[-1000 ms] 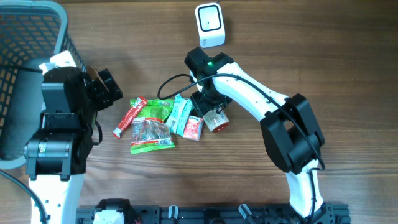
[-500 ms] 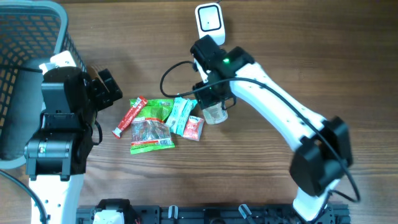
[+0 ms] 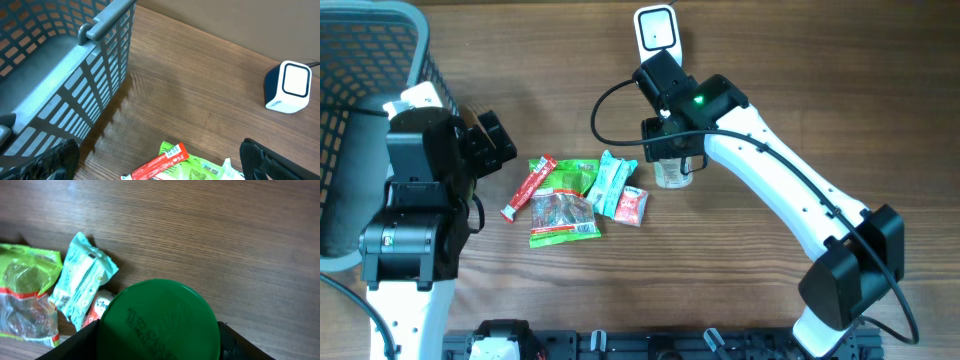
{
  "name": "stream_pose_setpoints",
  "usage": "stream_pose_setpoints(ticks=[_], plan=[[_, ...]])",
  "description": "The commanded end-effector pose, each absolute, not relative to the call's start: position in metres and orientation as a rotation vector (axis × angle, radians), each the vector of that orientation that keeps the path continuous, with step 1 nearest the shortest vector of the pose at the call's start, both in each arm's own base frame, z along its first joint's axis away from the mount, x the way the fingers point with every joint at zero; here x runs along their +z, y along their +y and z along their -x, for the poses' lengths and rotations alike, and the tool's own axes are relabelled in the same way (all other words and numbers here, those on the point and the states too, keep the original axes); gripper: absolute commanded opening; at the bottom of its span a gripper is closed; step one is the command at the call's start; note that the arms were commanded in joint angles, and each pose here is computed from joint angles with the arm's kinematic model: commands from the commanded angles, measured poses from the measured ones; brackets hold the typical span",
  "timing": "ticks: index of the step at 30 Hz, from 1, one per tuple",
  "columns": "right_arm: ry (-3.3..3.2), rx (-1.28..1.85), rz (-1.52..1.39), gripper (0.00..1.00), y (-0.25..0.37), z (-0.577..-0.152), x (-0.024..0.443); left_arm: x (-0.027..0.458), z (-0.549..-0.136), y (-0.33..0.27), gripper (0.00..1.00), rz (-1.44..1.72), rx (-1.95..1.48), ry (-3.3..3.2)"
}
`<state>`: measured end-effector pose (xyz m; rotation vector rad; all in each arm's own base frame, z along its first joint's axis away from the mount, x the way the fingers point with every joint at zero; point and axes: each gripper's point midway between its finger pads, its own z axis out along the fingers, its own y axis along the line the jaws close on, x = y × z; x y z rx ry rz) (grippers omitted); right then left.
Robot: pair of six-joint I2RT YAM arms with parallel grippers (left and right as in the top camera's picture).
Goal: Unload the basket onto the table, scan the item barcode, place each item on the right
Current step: 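Carry the jar right and set it down on the table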
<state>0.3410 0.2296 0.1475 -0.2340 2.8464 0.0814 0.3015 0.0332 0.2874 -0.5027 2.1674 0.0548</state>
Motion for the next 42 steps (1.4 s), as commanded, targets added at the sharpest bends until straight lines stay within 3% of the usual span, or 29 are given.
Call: stream_pose_setpoints(ticks=[1,9,16,20,28,42], plan=[[2.759,0.087,0.119,0.52,0.219,-0.341,0.182,0.294,-0.302,0.036,1.00,0.507,0.066,2.150],[2.653,0.042,0.074,0.52,0.179,-0.313,0.237,0.294,-0.302,0.036,1.00,0.507,0.066,2.150],[2.520,0.113,-0.031,0.51,0.144,-0.277,0.253,0.294,-0.302,0.036,1.00,0.507,0.066,2.150],[2.414,0.197,-0.046,0.46,0.137,-0.269,0.234,0.294,-0.302,0.036,1.00,0.507,0.066,2.150],[2.290,0.226,0.072,0.45,0.155,-0.293,0.155,0.294,-0.302,0.036,1.00,0.507,0.066,2.150],[2.340,0.109,0.067,0.47,0.165,-0.322,0.068,0.294,-0.302,0.036,1.00,0.507,0.066,2.150]])
